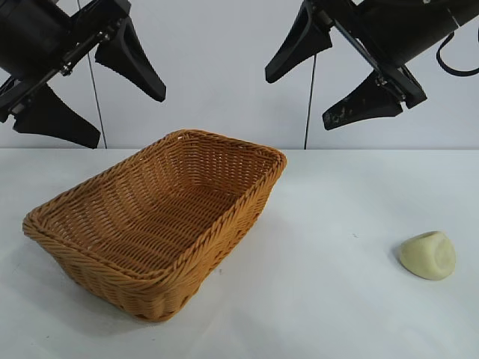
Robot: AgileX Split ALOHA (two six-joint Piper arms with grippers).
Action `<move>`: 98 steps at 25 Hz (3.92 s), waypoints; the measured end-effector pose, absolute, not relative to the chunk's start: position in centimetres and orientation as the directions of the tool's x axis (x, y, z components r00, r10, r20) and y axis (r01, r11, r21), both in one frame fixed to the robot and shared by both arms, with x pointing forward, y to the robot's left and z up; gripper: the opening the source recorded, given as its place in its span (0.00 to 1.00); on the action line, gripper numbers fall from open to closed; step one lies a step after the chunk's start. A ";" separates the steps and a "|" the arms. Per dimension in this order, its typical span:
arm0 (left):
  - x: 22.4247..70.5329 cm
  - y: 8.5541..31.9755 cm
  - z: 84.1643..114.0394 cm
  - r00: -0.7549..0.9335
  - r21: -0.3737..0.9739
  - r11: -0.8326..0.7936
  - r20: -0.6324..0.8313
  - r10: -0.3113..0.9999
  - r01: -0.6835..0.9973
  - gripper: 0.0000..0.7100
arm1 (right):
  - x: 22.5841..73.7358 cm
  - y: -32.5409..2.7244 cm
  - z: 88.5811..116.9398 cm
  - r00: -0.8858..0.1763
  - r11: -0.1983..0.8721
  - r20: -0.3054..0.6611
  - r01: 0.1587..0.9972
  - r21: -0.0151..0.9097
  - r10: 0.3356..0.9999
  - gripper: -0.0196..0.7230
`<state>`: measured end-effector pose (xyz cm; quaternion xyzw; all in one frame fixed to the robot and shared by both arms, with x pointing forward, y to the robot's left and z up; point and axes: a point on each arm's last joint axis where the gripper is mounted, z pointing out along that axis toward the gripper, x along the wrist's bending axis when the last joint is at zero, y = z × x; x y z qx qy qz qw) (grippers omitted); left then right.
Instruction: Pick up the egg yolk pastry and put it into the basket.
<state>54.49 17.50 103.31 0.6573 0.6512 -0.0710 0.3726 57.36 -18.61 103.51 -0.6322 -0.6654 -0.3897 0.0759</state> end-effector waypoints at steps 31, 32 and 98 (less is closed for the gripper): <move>52.4 21.0 105.5 -0.131 0.306 0.335 -0.534 0.835 0.891 0.98 | 57.5 -18.7 103.5 -0.188 -0.111 0.588 0.894 0.434 0.787 0.87; 51.7 20.8 105.6 -0.158 0.293 0.352 -0.527 0.835 0.889 0.98 | 57.5 -18.7 103.5 -0.187 -0.112 0.588 0.894 0.435 0.787 0.87; 54.4 18.7 92.6 -0.731 -0.132 0.736 -0.324 0.601 0.664 0.19 | 57.5 -18.8 103.4 -0.194 -0.099 0.573 0.892 0.441 0.796 0.87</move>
